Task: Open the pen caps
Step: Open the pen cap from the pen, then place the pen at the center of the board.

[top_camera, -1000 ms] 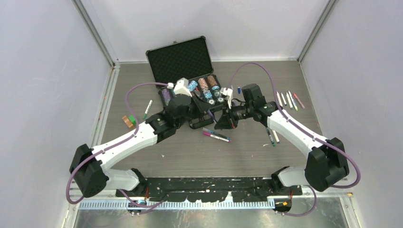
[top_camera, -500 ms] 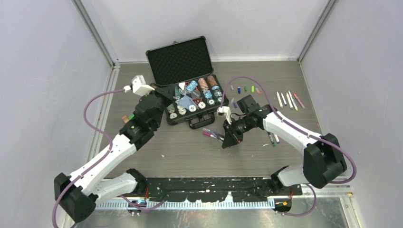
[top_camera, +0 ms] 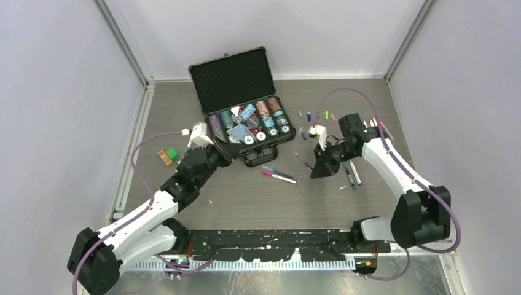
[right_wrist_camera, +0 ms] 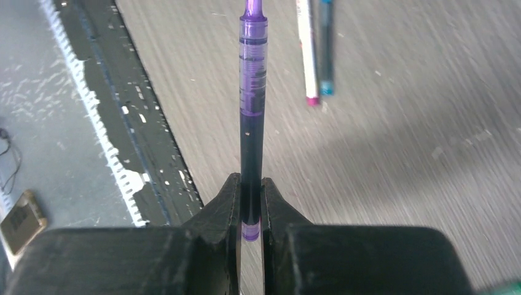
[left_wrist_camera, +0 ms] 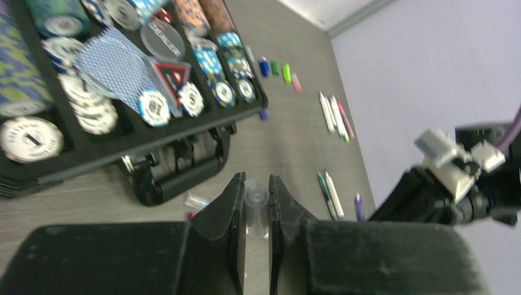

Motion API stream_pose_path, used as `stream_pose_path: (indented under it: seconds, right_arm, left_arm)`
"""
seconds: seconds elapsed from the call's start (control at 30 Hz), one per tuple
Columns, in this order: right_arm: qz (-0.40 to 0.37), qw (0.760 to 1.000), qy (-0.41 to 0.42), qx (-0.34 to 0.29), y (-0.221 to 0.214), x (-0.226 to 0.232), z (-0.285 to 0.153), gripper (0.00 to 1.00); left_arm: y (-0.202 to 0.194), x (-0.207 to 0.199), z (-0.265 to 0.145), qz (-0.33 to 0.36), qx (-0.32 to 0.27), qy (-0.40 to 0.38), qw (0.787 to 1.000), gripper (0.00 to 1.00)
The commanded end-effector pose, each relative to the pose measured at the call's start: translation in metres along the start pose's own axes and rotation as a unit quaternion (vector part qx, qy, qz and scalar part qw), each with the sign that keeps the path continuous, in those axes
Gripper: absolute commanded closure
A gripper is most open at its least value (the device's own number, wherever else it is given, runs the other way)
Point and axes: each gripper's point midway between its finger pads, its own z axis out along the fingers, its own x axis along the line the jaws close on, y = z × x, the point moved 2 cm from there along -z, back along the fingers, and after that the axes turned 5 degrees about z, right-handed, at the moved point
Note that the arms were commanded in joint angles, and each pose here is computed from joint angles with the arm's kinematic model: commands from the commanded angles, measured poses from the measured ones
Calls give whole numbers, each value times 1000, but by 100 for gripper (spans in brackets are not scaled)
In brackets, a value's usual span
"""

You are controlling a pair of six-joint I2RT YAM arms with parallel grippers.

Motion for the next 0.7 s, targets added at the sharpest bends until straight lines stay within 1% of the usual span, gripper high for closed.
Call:
stream_pose_path:
  seconds: [0.0,0.13,0.27,0.4,0.53,0.67]
  right_arm:
    - [-14,997,-73,-16,3,-16,-33,100]
    - [24,991,-129,-35,-2,-35,-57,100]
    - [49,982,-177,-31,-15,-48,-79,100]
    - [74,975,-206,-24,-31,-58,-97,100]
    - [106,965,-240,-6,-50,-74,-113,99]
    - [136,952,-272,26,-72,-96,-127,100]
  left_arm:
    - [-2,-35,-16,3,10,-123,992,100]
    - [-20,-33,-23,-1,40,-143,989,100]
    - [-36,-27,-26,-7,63,-154,986,100]
    - [-47,-26,-27,-12,79,-167,983,100]
    - [-55,-24,-26,-11,90,-173,981,100]
    - [-58,-26,-22,-2,101,-179,979,100]
